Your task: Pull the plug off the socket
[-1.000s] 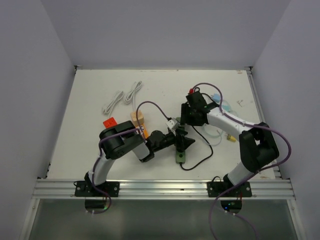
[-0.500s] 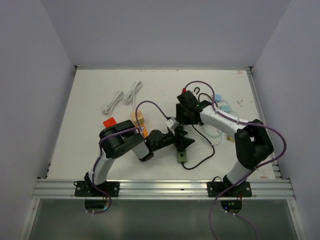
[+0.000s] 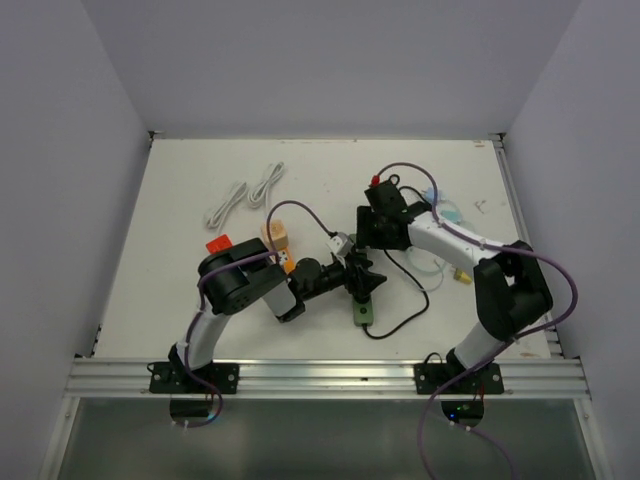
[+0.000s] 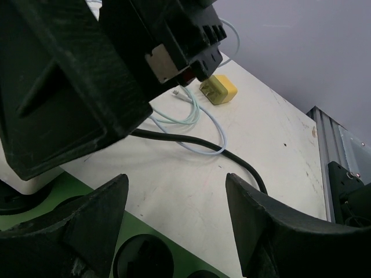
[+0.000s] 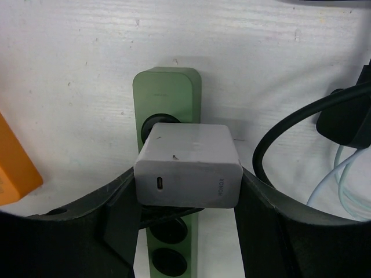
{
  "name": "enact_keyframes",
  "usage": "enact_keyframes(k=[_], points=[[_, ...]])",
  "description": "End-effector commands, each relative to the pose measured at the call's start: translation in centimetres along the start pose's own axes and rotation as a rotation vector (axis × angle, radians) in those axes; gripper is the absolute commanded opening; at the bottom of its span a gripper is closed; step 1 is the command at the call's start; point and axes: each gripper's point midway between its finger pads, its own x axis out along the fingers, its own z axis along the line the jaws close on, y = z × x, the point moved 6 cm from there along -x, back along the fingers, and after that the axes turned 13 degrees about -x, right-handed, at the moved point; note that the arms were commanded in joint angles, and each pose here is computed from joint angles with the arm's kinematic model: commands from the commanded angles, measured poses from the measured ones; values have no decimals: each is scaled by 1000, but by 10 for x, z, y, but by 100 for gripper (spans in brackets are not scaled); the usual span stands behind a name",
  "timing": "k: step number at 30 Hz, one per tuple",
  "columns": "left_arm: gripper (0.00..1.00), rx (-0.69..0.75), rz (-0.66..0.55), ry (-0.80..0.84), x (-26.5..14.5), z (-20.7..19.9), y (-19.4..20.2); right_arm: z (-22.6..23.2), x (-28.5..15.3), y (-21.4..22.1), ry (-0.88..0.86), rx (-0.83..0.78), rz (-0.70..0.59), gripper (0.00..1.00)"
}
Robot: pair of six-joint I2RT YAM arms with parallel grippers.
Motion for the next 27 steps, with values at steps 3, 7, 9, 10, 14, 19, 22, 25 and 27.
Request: enact_keyframes(k=[3, 7, 9, 10, 14, 19, 22, 25, 27], points=[[74, -162, 497, -514, -91, 93, 119, 59, -33, -27, 75, -108, -66, 0], [74, -171, 509, -525, -92, 96, 122, 60, -33, -22, 175, -160, -46, 0], [74, -173, 510, -543, -92, 98, 123, 59, -28, -24, 223, -179, -42, 0], [74, -172, 512, -549, -93, 99, 124, 52, -28, -21, 293, -197, -20, 0], [74, -164, 516, -586, -96, 103, 125, 56, -25, -20, 275, -211, -14, 0], [73, -133, 542, -618, -99, 106, 129, 62, -33, -26, 230, -204, -32, 0], [74, -137, 512, -582, -99, 100, 122, 67, -33, -28, 184, -198, -35, 0], [75, -119, 458, -529, -95, 88, 108, 65, -31, -30, 168, -189, -25, 0], [77, -106, 419, -484, -88, 78, 94, 59, -32, -33, 156, -167, -20, 0]])
